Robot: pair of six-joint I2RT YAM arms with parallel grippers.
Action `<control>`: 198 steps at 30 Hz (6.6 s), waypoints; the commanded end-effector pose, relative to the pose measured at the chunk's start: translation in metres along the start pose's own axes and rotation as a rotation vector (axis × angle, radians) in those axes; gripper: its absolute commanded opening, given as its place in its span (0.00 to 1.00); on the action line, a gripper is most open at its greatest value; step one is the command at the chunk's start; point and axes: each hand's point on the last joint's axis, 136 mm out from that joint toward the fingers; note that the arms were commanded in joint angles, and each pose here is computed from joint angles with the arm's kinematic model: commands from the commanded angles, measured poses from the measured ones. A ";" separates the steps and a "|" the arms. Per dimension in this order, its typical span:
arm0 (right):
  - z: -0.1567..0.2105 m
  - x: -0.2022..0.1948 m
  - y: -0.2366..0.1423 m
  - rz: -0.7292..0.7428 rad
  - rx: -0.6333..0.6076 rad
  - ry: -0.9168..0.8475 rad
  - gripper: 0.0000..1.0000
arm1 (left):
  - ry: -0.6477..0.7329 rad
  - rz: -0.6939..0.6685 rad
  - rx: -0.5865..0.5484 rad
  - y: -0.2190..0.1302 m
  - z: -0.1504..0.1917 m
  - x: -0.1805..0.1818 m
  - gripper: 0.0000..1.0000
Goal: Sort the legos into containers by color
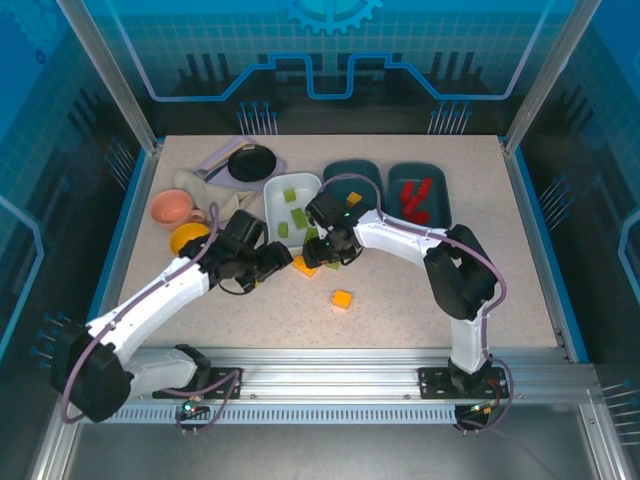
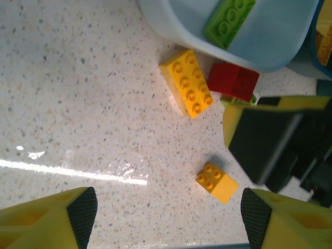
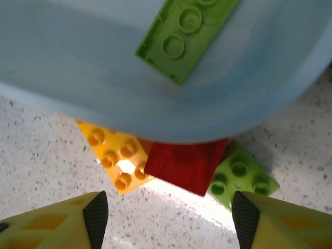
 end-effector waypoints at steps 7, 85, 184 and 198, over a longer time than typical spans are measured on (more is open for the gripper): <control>-0.014 -0.005 0.020 0.050 0.018 -0.006 0.59 | -0.027 0.017 -0.042 -0.014 0.004 0.003 0.77; -0.002 -0.092 -0.180 -0.165 -0.380 0.139 0.62 | -0.223 -0.317 0.064 0.096 0.011 -0.019 0.71; 0.067 -0.080 -0.188 -0.328 -0.297 0.139 0.62 | 0.271 -0.099 0.097 0.078 -0.022 -0.137 0.74; 0.091 -0.081 -0.183 -0.330 -0.260 0.150 0.62 | 0.461 -0.264 0.165 0.155 0.005 -0.107 0.78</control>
Point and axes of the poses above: each hand's point on the last joint's axis, 136 mm out from that joint toward the fingers, its own y axis out along the fingers, its own x axis along the line the jaws close on, z = x × y, and after that the axes turned 9 degrees about y, right-handed
